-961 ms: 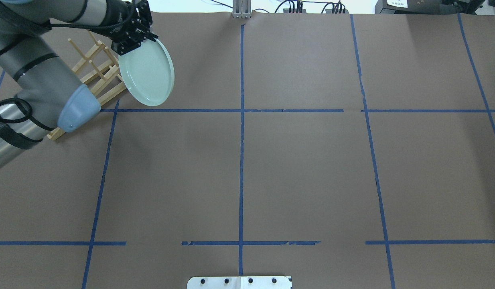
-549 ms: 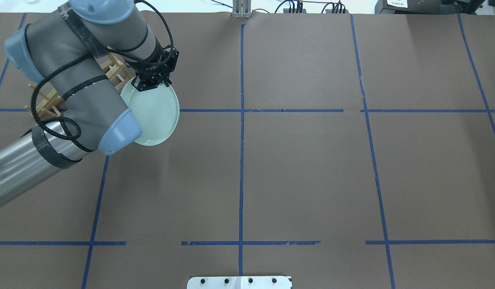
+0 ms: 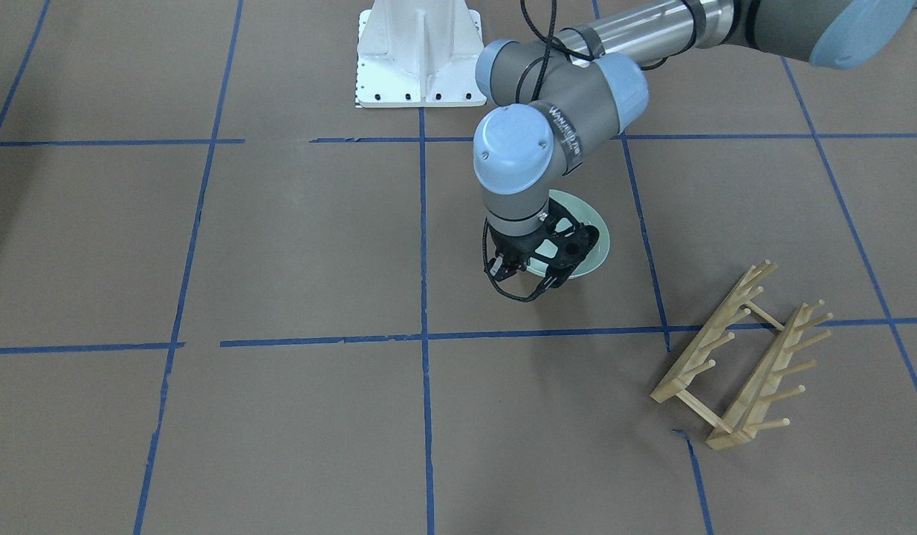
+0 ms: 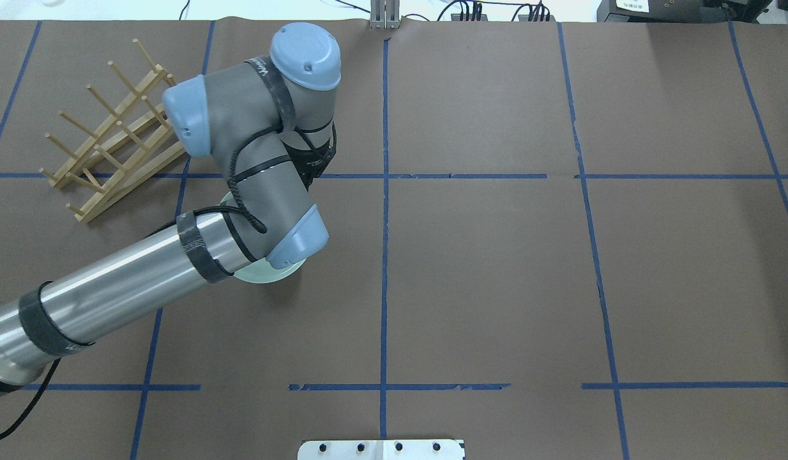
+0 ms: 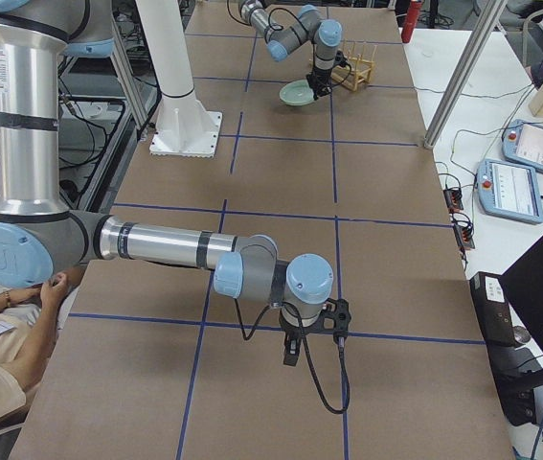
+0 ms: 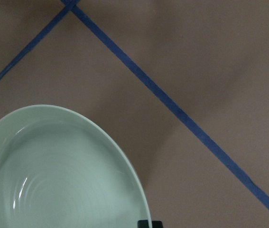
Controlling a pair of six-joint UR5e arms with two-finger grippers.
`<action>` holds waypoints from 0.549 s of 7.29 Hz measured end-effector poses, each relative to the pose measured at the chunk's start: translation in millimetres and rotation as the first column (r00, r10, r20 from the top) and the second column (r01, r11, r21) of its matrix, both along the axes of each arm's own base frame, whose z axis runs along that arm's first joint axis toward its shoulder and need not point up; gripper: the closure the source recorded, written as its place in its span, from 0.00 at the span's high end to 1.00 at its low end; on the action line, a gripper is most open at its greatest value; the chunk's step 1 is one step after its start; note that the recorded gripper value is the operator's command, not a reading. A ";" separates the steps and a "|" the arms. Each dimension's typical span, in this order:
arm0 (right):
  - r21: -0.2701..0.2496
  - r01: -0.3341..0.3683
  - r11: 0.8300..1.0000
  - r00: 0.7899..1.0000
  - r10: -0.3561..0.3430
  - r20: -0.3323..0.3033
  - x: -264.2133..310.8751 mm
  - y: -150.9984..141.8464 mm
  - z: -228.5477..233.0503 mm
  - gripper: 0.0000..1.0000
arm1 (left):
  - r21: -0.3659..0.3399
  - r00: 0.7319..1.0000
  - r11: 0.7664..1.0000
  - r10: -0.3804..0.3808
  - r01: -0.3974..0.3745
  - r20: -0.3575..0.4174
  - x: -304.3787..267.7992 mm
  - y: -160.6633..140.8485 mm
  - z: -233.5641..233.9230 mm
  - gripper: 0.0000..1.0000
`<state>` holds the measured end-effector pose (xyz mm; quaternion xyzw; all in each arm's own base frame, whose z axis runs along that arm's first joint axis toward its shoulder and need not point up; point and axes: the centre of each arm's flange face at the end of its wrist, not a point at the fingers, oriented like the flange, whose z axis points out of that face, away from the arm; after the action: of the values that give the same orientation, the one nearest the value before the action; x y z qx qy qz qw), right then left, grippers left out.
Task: Place plate on table
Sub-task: 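Carry the plate toward the robot and lower it flat onto the table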
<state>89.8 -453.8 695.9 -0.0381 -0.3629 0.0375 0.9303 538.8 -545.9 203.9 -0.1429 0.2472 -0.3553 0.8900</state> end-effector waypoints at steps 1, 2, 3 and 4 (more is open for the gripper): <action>0.000 0.000 1.000 1.000 0.000 0.000 0.0 0.1 0.1 1.00 | -0.014 0.998 0.999 0.047 -0.046 0.035 19.0 6.1 8.9 0.00; 0.000 0.000 1.000 1.000 0.000 0.000 0.0 0.0 0.0 1.00 | -0.023 0.995 0.996 0.085 -0.084 0.056 32.0 15.9 20.7 0.02; 0.000 0.000 1.000 1.000 0.000 0.000 0.0 -0.2 -0.2 1.00 | -0.028 0.992 0.994 0.110 -0.109 0.066 39.5 24.1 29.0 0.99; 0.000 0.000 1.000 1.000 0.000 0.000 0.0 -0.3 -0.2 1.00 | -0.021 0.989 0.991 0.133 -0.132 0.064 43.2 30.3 30.9 1.00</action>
<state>89.8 -454.0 695.6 -0.0379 -0.3629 0.0374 0.9303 582.0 -515.7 234.8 -0.1550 0.2051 -0.3022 0.9179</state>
